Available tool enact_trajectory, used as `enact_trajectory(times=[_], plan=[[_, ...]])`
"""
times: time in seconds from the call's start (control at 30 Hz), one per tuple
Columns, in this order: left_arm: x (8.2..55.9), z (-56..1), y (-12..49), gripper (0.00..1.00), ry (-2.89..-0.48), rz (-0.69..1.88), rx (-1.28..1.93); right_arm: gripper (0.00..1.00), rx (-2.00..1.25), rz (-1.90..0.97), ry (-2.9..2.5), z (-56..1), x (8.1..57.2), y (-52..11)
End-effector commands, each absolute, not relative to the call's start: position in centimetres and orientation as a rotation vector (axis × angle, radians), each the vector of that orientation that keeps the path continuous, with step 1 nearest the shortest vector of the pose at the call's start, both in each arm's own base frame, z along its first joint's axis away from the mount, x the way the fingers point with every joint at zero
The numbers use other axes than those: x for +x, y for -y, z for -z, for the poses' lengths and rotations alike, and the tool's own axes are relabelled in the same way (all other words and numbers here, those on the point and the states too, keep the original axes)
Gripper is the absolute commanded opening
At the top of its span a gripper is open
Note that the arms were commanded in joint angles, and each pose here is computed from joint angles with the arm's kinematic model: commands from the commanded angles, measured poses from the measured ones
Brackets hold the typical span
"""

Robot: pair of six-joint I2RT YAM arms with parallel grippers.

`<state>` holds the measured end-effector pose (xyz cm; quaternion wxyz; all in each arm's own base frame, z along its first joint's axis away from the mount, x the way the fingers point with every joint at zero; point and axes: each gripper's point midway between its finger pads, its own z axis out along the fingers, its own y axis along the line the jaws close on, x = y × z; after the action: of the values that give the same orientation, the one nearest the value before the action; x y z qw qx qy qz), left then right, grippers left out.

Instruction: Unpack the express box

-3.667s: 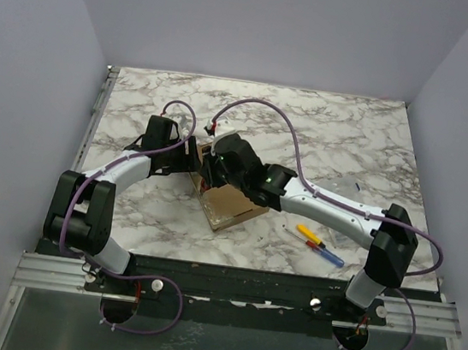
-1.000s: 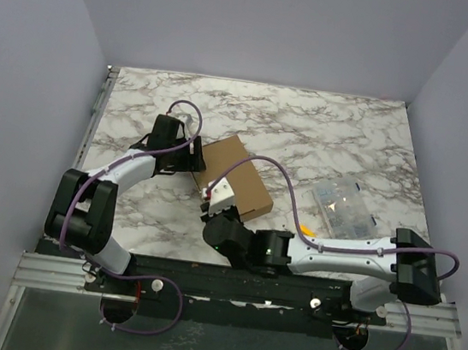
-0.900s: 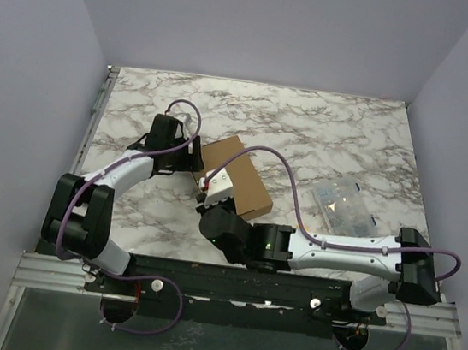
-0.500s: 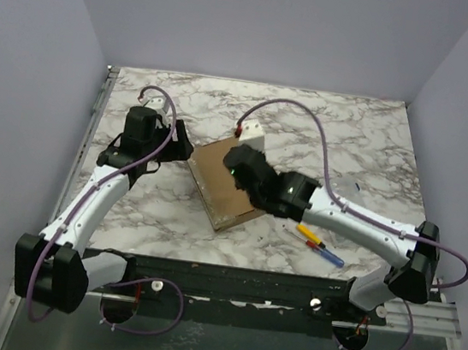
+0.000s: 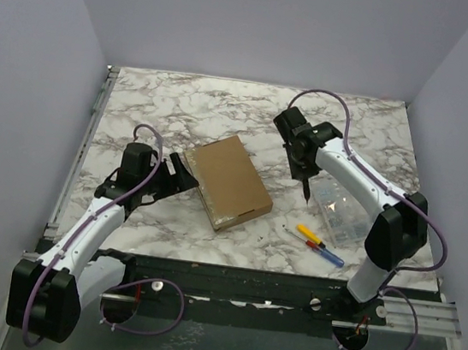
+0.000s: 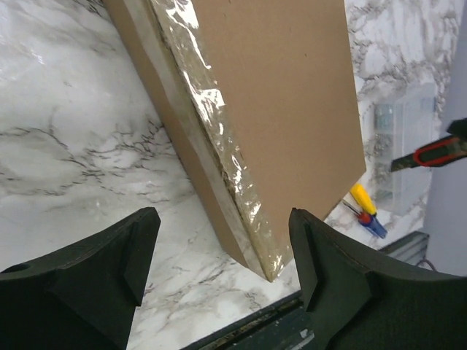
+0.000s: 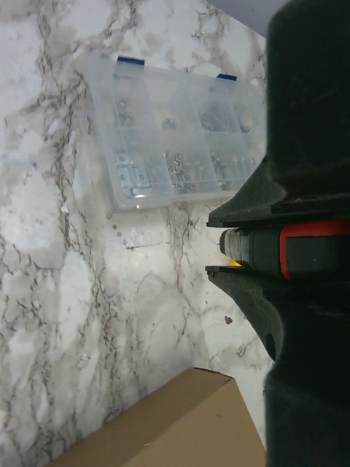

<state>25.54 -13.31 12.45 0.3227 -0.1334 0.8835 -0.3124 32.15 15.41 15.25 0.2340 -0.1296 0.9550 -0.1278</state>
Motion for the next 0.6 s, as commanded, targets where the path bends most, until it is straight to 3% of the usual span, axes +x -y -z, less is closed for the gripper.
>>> enact_trajectory(times=[0.0, 0.27, 0.4, 0.57], plan=[[24.9, -13.2, 15.6, 0.80, -2.273, 1.041, -0.383, 0.11, -0.545, 0.223, -2.750, -12.2, 31.7, -17.1], [23.8, -13.1, 16.4, 0.85, -2.195, 1.197, -0.512, 0.19, -0.507, 0.374, -2.711, -8.3, 35.3, -16.5], [23.3, -13.0, 16.7, 0.87, -2.185, 1.244, -0.526, 0.39, -0.493, 0.288, -2.683, -7.4, 35.8, -17.4], [23.0, -13.5, 16.7, 0.92, -2.159, 1.253, -0.499, 0.51, -0.483, 0.303, -2.671, -6.4, 36.2, -17.2]])
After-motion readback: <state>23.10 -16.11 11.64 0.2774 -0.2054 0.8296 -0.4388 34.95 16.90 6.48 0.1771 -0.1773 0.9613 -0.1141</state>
